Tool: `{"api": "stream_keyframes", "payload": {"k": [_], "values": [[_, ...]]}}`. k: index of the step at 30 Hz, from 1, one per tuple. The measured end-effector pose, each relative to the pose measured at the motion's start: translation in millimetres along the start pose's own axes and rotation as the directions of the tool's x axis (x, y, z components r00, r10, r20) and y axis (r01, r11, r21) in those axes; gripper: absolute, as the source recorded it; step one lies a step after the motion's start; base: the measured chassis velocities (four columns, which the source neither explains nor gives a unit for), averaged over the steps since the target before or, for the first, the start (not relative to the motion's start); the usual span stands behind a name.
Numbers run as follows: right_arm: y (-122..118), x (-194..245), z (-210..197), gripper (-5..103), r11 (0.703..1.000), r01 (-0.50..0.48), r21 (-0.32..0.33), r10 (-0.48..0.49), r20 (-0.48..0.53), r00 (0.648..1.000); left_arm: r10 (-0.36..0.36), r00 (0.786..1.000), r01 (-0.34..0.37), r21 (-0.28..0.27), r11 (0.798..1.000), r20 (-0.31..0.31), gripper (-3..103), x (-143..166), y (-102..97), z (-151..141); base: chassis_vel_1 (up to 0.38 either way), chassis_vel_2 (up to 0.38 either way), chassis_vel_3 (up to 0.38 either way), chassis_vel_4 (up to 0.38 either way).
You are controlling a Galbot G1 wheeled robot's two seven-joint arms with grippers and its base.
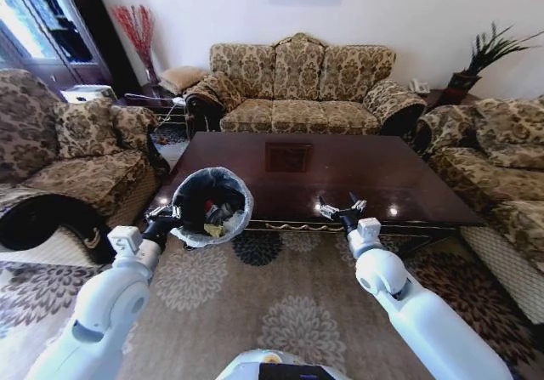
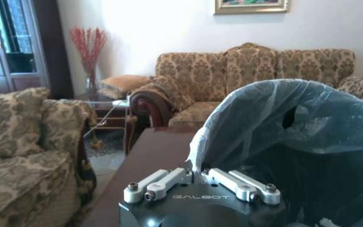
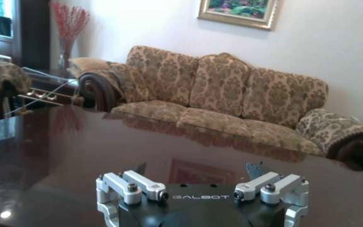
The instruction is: Move to the front of the table and place the trash on the table into the trash bin.
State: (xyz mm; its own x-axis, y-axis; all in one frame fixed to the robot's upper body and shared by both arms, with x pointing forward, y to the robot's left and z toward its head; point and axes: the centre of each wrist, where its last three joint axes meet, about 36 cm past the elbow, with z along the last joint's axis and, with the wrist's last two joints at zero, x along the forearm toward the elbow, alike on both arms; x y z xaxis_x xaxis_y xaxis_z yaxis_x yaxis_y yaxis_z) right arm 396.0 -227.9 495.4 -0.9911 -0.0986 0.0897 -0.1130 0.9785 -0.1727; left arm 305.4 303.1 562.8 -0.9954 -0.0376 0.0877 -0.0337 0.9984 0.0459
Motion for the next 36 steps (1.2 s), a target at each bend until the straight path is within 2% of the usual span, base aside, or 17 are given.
{"api": "stream_keyframes", "payload": {"k": [6, 13, 15, 16, 18, 23, 27, 28, 30, 31, 32, 34, 35, 36], "values": [[0, -1, 1, 100, 1.0, 0.002, 0.0, -0.002, -0.001, 1.0, -0.001, 1.0, 0.001, 0.001, 1.0, 0.0, 1, 0, 0.1, 0, 0.151, -0.049, -0.142, 0.058], [-1, -4, 6, 100, 1.0, -0.004, -0.018, 0.004, 0.025, 1.0, -0.017, 1.0, 0.017, 0.008, 1.0, -0.013, 1, -1, 0.6, 4, 0.128, -0.232, -0.159, 0.209], [-4, -5, 5, 100, 1.0, -0.013, -0.019, 0.014, 0.033, 0.999, -0.071, 0.996, 0.071, -0.018, 0.997, -0.045, 1, 0, 3.3, 8, 0.15, -0.166, -0.114, 0.166], [-4, -5, 5, 100, 1.0, -0.013, -0.019, 0.014, 0.033, 0.999, -0.071, 0.996, 0.071, -0.018, 0.997, -0.045, 1, 0, 3.3, 8, 0.137, -0.166, -0.085, 0.149], [-10, -6, 4, 100, 0.999, -0.033, -0.023, 0.034, 0.041, 0.999, -0.123, 0.989, 0.118, -0.061, 0.991, -0.076, 1, -1, 8.1, 19, 0.115, -0.071, -0.084, 0.078], [-20, -5, 4, 100, 0.997, -0.067, -0.031, 0.068, 0.049, 0.996, -0.148, 0.979, 0.139, -0.069, 0.988, -0.138, 1, 0, 9.9, 38, 0.04, -0.022, -0.024, 0.025], [-28, -5, 6, 100, 0.995, -0.094, -0.045, 0.096, 0.052, 0.994, -0.17, 0.954, 0.165, -0.041, 0.985, -0.249, 1, -4, 11.4, 82, -0.023, 0.028, 0.025, -0.025], [-28, -5, 6, 100, 0.995, -0.094, -0.045, 0.096, 0.052, 0.994, -0.17, 0.954, 0.165, -0.041, 0.985, -0.249, 1, -4, 11.4, 82, 0.0, 0.0, 0.0, 0.0], [-32, -5, 7, 100, 0.993, -0.104, -0.051, 0.107, 0.057, 0.993, -0.178, 0.934, 0.182, -0.016, 0.983, -0.308, 1, -10, 14.8, 112, 0.0, 0.0, 0.0, 0.0], [-32, -5, 7, 100, 0.993, -0.104, -0.051, 0.107, 0.057, 0.993, -0.178, 0.934, 0.182, -0.016, 0.983, -0.308, 1, -10, 14.8, 112, 0.0, 0.0, 0.0, 0.0], [-35, -5, 6, 100, 0.992, -0.11, -0.056, 0.113, 0.06, 0.992, -0.17, 0.926, 0.186, 0.015, 0.982, -0.337, 1, -16, 20.9, 143, 0.0, 0.0, 0.0, 0.0], [-40, -5, 5, 100, 0.991, -0.114, -0.065, 0.118, 0.063, 0.991, -0.139, 0.926, 0.162, 0.037, 0.986, -0.352, 1, -23, 32.7, 187, 0.0, 0.0, 0.0, 0.0], [-42, -6, 4, 100, 0.991, -0.115, -0.067, 0.119, 0.065, 0.991, -0.136, 0.922, 0.161, 0.039, 0.986, -0.362, 1, -24, 36.5, 202, 0.0, 0.0, 0.0, 0.0], [-42, -6, 4, 100, 0.991, -0.115, -0.067, 0.119, 0.065, 0.991, -0.136, 0.922, 0.161, 0.039, 0.986, -0.362, 1, -24, 36.5, 202, 0.0, 0.0, 0.0, 0.0]]}}
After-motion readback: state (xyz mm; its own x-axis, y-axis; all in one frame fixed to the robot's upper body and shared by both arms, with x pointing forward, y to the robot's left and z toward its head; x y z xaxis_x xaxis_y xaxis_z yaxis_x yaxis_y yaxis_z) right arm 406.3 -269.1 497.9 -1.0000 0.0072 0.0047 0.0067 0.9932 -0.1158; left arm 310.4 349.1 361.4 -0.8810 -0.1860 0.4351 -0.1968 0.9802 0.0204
